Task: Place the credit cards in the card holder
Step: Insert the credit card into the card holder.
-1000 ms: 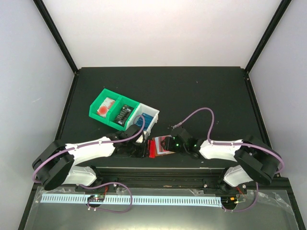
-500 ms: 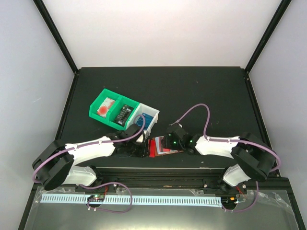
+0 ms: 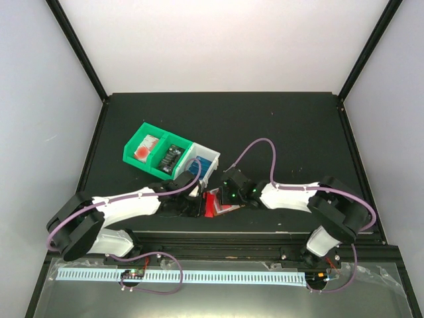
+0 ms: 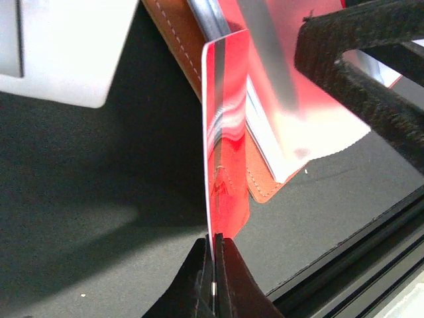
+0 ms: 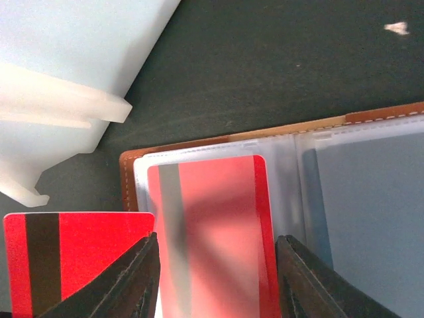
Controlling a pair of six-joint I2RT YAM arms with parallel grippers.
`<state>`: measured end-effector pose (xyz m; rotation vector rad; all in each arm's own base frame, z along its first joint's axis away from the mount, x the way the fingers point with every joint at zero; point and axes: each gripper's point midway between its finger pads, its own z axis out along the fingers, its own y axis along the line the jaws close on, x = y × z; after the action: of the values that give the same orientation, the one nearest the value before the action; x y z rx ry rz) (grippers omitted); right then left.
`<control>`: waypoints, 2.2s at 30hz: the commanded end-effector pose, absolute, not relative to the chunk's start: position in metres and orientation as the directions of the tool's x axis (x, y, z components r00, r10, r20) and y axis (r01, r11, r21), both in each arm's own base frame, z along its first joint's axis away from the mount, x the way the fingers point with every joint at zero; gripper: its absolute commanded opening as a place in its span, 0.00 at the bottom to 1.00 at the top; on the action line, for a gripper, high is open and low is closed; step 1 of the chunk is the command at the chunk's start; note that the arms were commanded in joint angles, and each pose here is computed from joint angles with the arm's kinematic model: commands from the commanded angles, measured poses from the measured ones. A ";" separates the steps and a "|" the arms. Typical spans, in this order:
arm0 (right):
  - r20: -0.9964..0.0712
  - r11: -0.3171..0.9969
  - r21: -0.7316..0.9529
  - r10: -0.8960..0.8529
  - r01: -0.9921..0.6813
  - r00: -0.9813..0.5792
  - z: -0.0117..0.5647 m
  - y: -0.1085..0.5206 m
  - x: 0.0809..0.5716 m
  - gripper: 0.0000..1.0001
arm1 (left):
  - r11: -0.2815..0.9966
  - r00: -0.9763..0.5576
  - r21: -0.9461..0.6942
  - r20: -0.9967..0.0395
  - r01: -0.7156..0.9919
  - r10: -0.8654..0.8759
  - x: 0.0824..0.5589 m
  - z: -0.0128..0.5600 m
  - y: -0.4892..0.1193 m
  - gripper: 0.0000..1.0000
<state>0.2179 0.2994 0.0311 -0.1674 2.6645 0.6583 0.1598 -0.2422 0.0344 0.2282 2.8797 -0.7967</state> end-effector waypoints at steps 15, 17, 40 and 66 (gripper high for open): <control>-0.581 0.900 0.398 0.097 -0.178 -0.808 0.100 0.269 0.225 0.58 | 0.746 -0.921 -0.583 -0.374 0.322 0.105 0.170 0.097 -0.256 0.02; -0.597 0.905 0.395 0.122 -0.158 -0.792 0.105 0.257 0.225 0.60 | 0.729 -0.910 -0.593 -0.401 0.342 0.100 0.171 0.107 -0.258 0.01; -0.491 0.979 0.161 -0.032 -0.127 -0.870 0.038 0.195 0.211 0.54 | 0.699 -0.940 -0.693 -0.329 0.176 -0.089 0.189 0.105 -0.284 0.02; -0.368 0.962 0.254 -0.002 -0.103 -0.930 0.004 0.205 0.188 0.38 | 0.701 -0.952 -0.711 -0.248 0.054 -0.178 0.188 0.068 -0.295 0.02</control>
<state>0.2067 0.2087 0.0169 -0.1103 2.6650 0.3310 0.1872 -0.2901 0.0677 -0.0758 2.6345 -1.0795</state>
